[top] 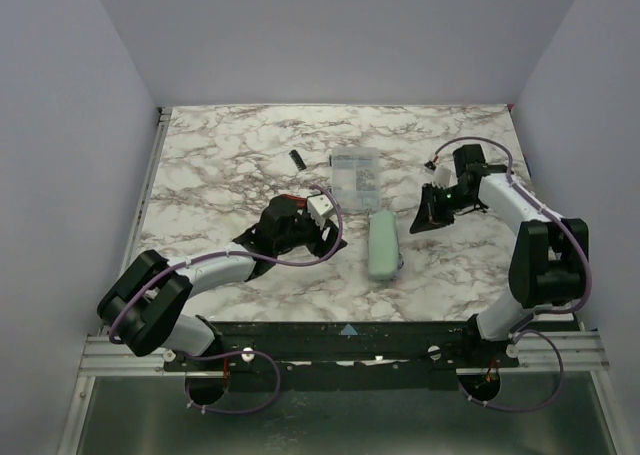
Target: Open the umbrella
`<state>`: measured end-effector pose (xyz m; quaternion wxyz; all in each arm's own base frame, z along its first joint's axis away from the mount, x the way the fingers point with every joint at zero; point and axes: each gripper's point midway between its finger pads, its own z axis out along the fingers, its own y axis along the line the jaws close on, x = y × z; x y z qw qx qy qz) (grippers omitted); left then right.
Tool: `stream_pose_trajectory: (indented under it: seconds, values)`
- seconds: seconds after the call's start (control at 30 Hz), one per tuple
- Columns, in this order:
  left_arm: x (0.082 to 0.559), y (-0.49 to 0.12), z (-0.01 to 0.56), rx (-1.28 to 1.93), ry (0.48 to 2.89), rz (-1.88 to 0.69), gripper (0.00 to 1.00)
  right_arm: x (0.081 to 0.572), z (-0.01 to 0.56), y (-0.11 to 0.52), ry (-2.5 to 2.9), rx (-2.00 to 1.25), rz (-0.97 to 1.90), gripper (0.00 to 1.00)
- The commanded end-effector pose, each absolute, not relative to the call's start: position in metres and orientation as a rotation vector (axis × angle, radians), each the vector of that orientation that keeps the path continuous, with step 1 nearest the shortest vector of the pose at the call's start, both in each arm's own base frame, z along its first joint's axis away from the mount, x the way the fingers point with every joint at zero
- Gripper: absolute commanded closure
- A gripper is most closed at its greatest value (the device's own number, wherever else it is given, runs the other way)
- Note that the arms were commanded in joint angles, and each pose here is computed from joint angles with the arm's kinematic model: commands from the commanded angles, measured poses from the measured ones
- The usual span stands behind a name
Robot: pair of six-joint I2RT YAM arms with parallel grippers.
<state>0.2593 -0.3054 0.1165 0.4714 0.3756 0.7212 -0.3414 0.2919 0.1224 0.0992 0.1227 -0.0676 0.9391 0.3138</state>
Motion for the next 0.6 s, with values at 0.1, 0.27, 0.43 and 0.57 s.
stream_pose_trajectory:
  seconds: [0.1, 0.27, 0.43, 0.57]
  values:
    - [0.261, -0.308, 0.120, 0.948, 1.758, -0.837, 0.33, 0.284, 0.073, 0.131, 2.760, -0.177, 0.970, 0.95]
    - [0.261, -0.309, 0.122, 0.951, 1.756, -0.840, 0.33, 0.282, 0.063, 0.143, 2.764, -0.165, 1.068, 0.95]
    - [0.261, -0.309, 0.121, 0.954, 1.759, -0.835, 0.33, 0.276, 0.061, 0.158, 2.777, -0.215, 1.105, 0.94]
    - [0.262, -0.309, 0.121, 0.951, 1.755, -0.837, 0.33, 0.280, 0.071, 0.167, 2.756, -0.246, 1.122, 0.83]
